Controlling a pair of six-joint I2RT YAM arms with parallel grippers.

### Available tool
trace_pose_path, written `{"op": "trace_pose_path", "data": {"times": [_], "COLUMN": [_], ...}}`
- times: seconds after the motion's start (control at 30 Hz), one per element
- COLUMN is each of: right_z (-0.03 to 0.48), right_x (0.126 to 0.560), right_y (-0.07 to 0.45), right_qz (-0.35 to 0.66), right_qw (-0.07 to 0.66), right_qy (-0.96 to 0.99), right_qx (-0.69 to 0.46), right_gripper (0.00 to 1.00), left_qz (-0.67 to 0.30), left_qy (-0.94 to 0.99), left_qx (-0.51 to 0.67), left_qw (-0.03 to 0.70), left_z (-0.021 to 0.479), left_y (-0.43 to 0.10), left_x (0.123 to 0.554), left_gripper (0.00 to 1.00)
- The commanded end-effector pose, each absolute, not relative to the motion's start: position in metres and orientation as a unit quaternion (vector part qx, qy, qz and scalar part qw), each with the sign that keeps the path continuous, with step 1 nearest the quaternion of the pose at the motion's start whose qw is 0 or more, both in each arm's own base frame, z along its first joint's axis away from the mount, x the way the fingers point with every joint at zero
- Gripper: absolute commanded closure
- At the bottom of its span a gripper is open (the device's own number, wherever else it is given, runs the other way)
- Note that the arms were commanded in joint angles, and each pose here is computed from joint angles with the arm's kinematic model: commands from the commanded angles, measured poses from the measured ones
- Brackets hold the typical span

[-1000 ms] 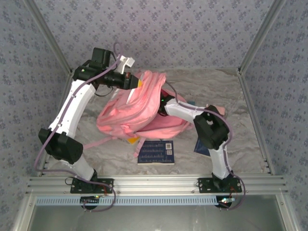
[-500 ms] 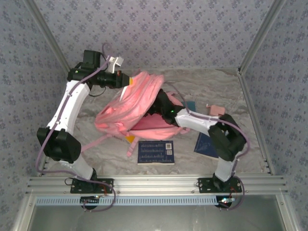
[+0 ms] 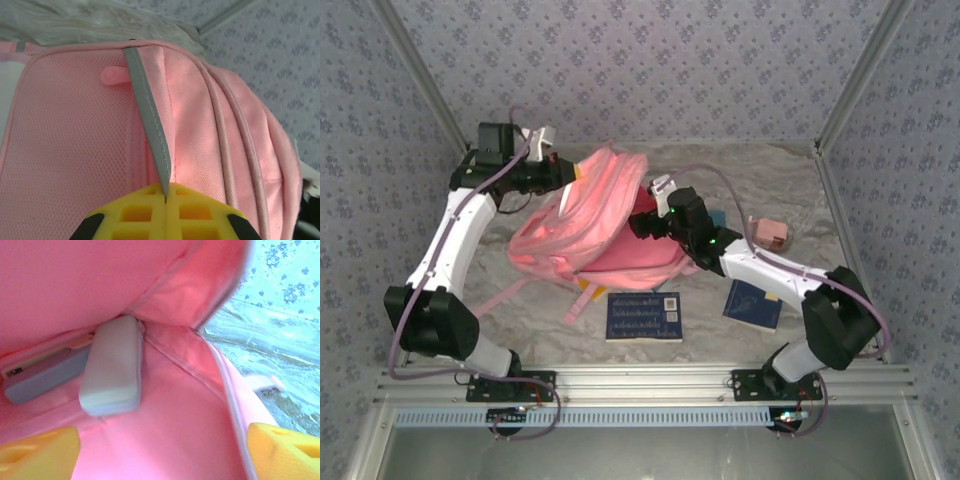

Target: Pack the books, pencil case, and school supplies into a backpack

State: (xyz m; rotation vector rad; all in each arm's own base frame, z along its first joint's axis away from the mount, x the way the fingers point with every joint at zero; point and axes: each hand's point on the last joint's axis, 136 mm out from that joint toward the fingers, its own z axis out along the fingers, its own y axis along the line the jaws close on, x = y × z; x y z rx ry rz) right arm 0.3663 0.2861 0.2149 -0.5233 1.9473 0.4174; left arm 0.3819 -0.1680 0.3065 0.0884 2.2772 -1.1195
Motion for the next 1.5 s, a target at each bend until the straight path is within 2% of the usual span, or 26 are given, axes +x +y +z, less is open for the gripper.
{"op": "trace_pose_path", "data": {"times": [0.0, 0.07, 0.23, 0.33, 0.4, 0.5, 0.73, 0.93, 1.17, 1.27, 1.47], "right_z": [0.242, 0.251, 0.242, 0.225, 0.227, 0.208, 0.167, 0.137, 0.100, 0.098, 0.086], "right_x": [0.359, 0.357, 0.359, 0.357, 0.362, 0.361, 0.371, 0.387, 0.386, 0.382, 0.375], "right_y": [0.263, 0.250, 0.206, 0.168, 0.141, 0.099, 0.014, -0.028, -0.049, -0.062, -0.063], "right_qz": [0.163, 0.161, 0.137, 0.085, 0.047, -0.008, -0.002, -0.040, -0.085, -0.109, -0.084], "right_qw": [0.531, 0.536, 0.444, 0.400, 0.390, 0.338, 0.239, 0.172, 0.069, 0.067, 0.055], "right_qy": [0.810, 0.810, 0.881, 0.911, 0.919, 0.941, 0.953, 0.967, 0.983, 0.979, 0.981], "right_qx": [-0.188, -0.174, -0.095, -0.060, -0.031, 0.017, 0.188, 0.186, 0.149, 0.157, 0.166], "right_gripper": [0.14, 0.20, 0.09, 0.02, 0.01, 0.00, 0.00, 0.00, 0.00, 0.00, 0.00], "left_qz": [-0.430, -0.434, -0.458, -0.463, -0.460, -0.456, -0.452, -0.458, -0.470, -0.475, -0.486], "left_qy": [0.815, 0.806, 0.799, 0.799, 0.800, 0.801, 0.807, 0.805, 0.799, 0.797, 0.794], "left_qx": [-0.011, -0.012, -0.027, -0.039, -0.041, -0.039, -0.002, 0.010, 0.013, 0.011, 0.008], "left_qw": [0.388, 0.403, 0.389, 0.382, 0.383, 0.386, 0.380, 0.378, 0.375, 0.373, 0.367], "left_z": [0.347, 0.351, 0.339, 0.327, 0.323, 0.316, 0.302, 0.303, 0.305, 0.305, 0.304], "left_y": [-0.143, -0.139, -0.143, -0.144, -0.145, -0.150, -0.175, -0.180, -0.185, -0.186, -0.189], "left_x": [0.402, 0.405, 0.412, 0.411, 0.409, 0.402, 0.391, 0.383, 0.382, 0.382, 0.385], "left_gripper": [1.00, 1.00, 1.00, 1.00, 1.00, 1.00, 1.00, 1.00, 1.00, 1.00, 1.00]}}
